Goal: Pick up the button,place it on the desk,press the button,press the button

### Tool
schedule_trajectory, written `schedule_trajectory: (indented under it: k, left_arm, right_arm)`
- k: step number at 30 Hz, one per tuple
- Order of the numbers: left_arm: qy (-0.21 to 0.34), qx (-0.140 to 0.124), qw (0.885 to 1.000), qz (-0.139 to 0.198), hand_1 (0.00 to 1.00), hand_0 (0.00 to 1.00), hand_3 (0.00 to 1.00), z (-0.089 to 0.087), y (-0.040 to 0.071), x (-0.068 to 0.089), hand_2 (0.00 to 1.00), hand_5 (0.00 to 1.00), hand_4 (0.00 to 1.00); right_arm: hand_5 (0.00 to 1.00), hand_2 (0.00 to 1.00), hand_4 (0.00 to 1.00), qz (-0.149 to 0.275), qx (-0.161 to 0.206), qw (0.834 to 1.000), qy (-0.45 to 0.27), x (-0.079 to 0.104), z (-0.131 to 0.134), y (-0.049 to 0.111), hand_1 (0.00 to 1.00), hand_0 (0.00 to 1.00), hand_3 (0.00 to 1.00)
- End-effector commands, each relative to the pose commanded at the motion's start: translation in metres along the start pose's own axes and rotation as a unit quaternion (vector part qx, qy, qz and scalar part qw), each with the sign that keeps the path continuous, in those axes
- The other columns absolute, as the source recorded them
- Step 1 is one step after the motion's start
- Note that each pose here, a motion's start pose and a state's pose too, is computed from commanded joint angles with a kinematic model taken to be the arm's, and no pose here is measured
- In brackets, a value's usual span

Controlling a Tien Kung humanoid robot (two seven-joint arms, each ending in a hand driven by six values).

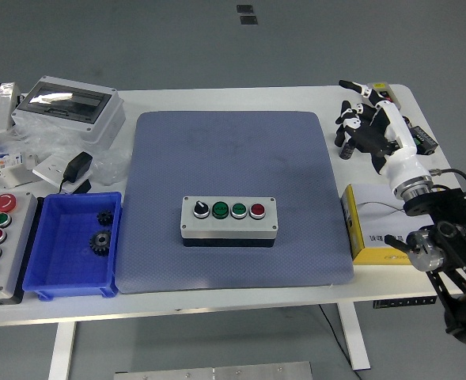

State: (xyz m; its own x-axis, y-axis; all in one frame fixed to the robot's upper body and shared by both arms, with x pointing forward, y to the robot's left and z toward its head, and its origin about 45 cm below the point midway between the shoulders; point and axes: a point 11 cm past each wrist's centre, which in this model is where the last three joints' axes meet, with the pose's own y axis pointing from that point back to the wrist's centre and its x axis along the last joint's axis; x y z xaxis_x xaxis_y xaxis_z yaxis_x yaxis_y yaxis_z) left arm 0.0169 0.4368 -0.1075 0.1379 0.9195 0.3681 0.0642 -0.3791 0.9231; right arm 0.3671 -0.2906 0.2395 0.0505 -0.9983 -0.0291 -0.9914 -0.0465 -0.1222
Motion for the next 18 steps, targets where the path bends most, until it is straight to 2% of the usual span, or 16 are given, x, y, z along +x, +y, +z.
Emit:
schedule_trajectory:
  k: [4,5,10,11,16,17,18]
  left_arm:
    - [0.002,0.001,1.000,0.001,0.603,0.606,0.594,-0.001,0.000,0.000,0.539,0.237,0.563]
    - [0.002,0.001,1.000,0.001,0.603,0.606,0.595,-0.001,0.000,0.000,0.541,0.239,0.565]
    - [0.008,-0.001,1.000,0.002,0.603,0.606,0.595,0.000,0.000,0.002,0.541,0.239,0.565]
    - [0.010,-0.001,1.000,0.003,0.603,0.606,0.597,0.000,0.000,0.002,0.542,0.239,0.565]
    - [0.027,-0.005,1.000,0.008,0.603,0.606,0.597,0.000,0.000,0.007,0.542,0.239,0.565]
    - [0.029,-0.005,1.000,0.009,0.603,0.606,0.597,0.000,0.000,0.008,0.542,0.245,0.572]
    - [0.030,-0.006,0.999,0.010,0.603,0.606,0.597,0.000,0.000,0.010,0.542,0.245,0.572]
  right_arm:
    - [0.347,0.619,0.666,0.023,0.018,1.000,-0.013,0.006,0.003,0.004,0.547,0.397,0.741]
    - [0.615,0.704,0.799,0.025,0.019,0.999,-0.014,0.007,0.004,0.004,0.674,0.640,0.732]
    - [0.615,0.704,0.799,0.034,0.016,0.999,-0.011,0.014,0.008,0.011,0.674,0.640,0.732]
    - [0.702,0.754,0.836,0.035,0.015,0.999,-0.010,0.015,0.009,0.013,0.728,0.743,0.754]
    - [0.702,0.754,0.836,0.035,0.008,0.999,-0.005,0.017,0.012,0.020,0.728,0.743,0.754]
    - [0.760,0.772,0.860,0.034,0.008,0.999,-0.004,0.016,0.013,0.021,0.750,0.784,0.769]
    - [0.760,0.772,0.860,0.033,0.007,0.999,-0.002,0.015,0.013,0.021,0.750,0.784,0.769]
